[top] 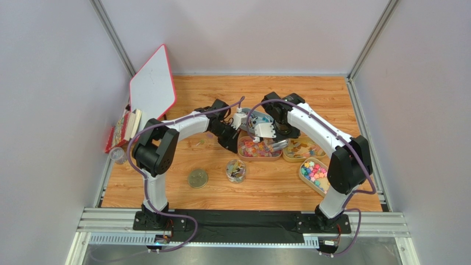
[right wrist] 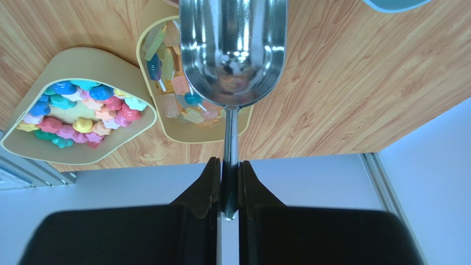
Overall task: Pack the candies
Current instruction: Scoop the fake candies from the storage box.
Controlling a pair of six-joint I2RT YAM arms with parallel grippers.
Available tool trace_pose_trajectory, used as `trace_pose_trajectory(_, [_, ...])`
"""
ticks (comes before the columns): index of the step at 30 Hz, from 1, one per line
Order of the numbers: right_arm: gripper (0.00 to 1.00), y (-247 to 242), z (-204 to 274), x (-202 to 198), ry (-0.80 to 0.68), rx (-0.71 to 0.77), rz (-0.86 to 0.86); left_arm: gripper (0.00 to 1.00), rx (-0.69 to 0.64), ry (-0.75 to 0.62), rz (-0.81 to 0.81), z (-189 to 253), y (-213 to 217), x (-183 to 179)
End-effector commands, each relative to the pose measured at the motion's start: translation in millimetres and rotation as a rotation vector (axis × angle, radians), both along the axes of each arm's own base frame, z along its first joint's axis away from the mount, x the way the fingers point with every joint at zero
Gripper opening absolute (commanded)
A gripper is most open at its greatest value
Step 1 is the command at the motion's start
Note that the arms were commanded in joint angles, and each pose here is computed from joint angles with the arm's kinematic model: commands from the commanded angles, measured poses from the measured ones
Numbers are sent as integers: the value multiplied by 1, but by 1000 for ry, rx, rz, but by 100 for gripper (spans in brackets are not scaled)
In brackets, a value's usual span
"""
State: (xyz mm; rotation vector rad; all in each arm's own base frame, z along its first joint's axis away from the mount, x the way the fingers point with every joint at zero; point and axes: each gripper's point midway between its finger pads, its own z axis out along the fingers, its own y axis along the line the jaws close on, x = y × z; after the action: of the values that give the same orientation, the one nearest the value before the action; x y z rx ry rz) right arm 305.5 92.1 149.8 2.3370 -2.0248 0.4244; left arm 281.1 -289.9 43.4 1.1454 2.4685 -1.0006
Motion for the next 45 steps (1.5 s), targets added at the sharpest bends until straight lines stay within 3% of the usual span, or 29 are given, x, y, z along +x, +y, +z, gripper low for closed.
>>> trace_pose_trajectory(1, [0, -42, 8, -56, 278, -267, 27, 0, -79, -20, -22, 16, -15, 0])
trace_pose_trajectory(20, [0, 10, -17, -35, 286, -254, 1, 0, -139, 18, -18, 23, -21, -7])
trace_pose_trajectory(38, [0, 43, -42, -55, 382, -122, -174, 0, -153, 48, 13, 23, -19, -2])
trace_pose_trajectory(45, [0, 46, -53, -62, 453, -32, -242, 17, -123, 37, 19, 22, -15, 2])
